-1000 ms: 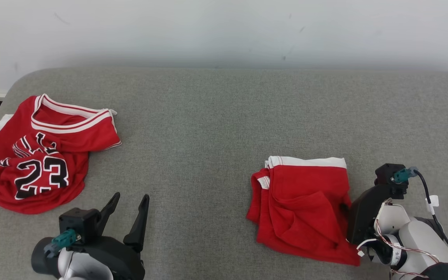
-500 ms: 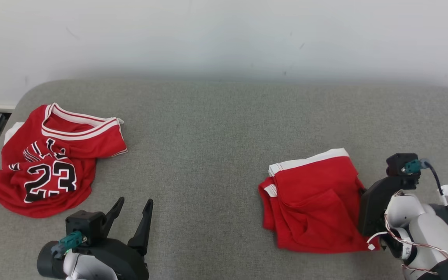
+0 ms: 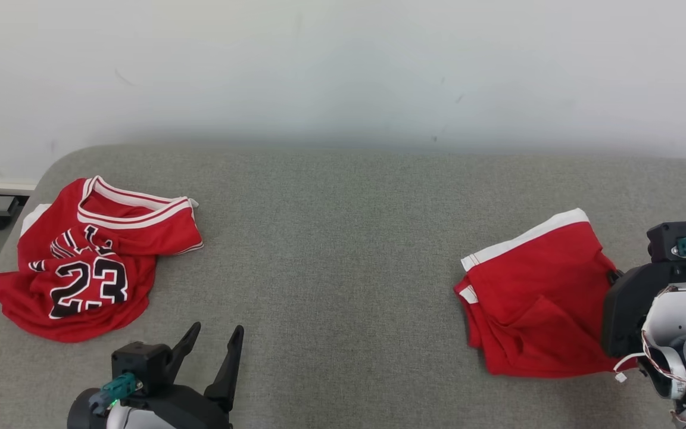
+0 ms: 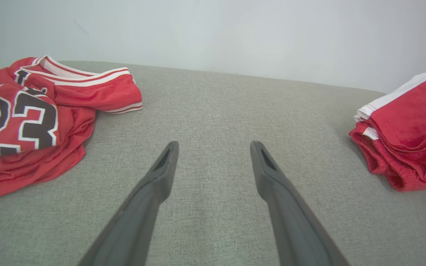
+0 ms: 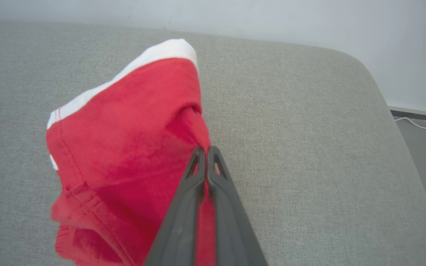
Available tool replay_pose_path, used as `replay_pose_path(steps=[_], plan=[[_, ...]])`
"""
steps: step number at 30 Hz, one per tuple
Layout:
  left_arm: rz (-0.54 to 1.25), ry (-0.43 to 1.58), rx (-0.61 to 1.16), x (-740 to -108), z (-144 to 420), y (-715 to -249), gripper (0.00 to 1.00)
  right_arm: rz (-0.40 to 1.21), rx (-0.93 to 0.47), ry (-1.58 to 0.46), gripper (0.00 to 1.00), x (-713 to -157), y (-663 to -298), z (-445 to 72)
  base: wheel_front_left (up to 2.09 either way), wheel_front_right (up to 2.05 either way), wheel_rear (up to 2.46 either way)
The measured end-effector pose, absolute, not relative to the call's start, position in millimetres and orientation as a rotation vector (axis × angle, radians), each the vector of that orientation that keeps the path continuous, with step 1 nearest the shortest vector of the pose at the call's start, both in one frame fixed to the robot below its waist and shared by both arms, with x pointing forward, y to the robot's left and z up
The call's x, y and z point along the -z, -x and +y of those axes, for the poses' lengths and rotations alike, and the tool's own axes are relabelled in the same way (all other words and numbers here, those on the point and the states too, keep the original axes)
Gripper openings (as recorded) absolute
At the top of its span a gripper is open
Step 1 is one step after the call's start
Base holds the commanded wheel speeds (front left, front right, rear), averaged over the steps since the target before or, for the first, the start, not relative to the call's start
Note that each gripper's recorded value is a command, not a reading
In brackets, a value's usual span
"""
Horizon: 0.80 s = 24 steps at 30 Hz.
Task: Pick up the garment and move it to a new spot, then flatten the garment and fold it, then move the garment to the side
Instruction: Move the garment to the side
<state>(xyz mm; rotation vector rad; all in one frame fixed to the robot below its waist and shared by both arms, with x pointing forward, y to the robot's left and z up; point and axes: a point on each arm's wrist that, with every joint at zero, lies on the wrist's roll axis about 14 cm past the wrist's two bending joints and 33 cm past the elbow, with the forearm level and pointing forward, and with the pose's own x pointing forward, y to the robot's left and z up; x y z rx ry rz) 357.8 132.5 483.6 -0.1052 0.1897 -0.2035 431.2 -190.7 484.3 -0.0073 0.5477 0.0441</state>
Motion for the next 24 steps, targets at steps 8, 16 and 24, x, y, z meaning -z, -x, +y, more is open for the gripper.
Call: replay_pose_path(steps=[8, 16, 24], plan=[[0.198, 0.108, 0.184, -480, 140, -354, 1.0, 0.521, 0.014, 0.038, 0.0, -502, -432, -216, 0.0, 0.0, 0.0], [0.206, 0.111, 0.187, -477, 140, -359, 1.0, 0.504, 0.118, 0.068, 0.0, -517, -445, -251, 0.0, 0.0, 0.0], [0.211, 0.114, 0.192, -476, 138, -363, 1.0, 0.579, 0.179, 0.061, 0.0, -500, -444, -272, 0.0, 0.0, 0.0]])
